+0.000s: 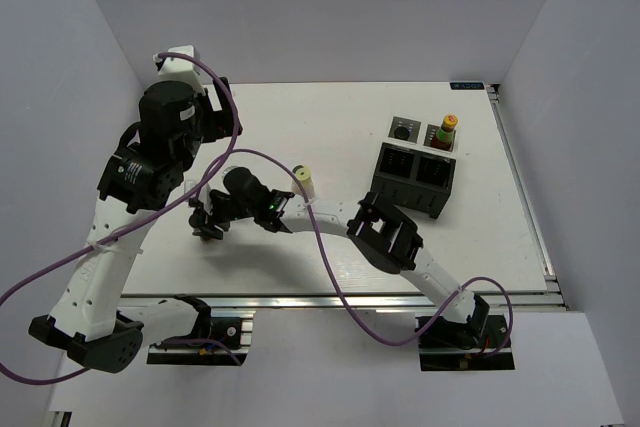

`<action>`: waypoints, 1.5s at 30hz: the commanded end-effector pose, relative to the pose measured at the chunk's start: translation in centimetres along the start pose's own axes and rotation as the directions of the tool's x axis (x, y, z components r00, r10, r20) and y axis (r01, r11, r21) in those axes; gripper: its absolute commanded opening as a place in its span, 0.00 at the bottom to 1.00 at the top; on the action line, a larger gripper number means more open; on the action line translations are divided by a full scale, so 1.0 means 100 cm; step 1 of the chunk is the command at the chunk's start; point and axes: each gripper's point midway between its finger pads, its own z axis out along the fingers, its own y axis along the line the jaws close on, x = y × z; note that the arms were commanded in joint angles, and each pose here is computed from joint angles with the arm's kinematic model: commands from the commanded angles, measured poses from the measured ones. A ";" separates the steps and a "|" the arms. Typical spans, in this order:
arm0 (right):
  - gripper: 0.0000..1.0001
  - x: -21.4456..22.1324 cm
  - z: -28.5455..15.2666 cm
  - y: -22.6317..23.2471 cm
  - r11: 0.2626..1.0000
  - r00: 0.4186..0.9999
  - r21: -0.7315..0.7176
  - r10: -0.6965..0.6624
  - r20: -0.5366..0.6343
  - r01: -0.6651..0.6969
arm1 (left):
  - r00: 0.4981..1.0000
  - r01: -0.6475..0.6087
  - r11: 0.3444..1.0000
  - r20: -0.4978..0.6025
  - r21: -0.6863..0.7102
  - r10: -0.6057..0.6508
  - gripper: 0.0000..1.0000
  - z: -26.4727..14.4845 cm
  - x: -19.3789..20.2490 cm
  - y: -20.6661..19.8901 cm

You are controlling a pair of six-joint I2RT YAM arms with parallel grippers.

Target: Organize the condiment bottles

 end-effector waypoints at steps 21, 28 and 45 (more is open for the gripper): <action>0.00 -0.038 -0.020 0.019 0.993 0.996 -0.105 -0.056 0.062 0.063 | 0.999 0.008 1.000 0.052 0.001 -0.008 0.98 -0.007 -0.022 0.001; 0.00 -0.074 -0.081 0.049 0.975 0.988 -0.173 -0.122 0.090 0.136 | 0.996 0.010 1.000 0.084 0.014 -0.012 0.98 -0.008 -0.032 -0.002; 0.00 -0.118 -0.252 0.017 0.997 0.998 0.054 -0.048 0.033 0.046 | 0.983 0.079 0.985 0.151 0.156 -0.102 0.98 0.004 -0.056 -0.037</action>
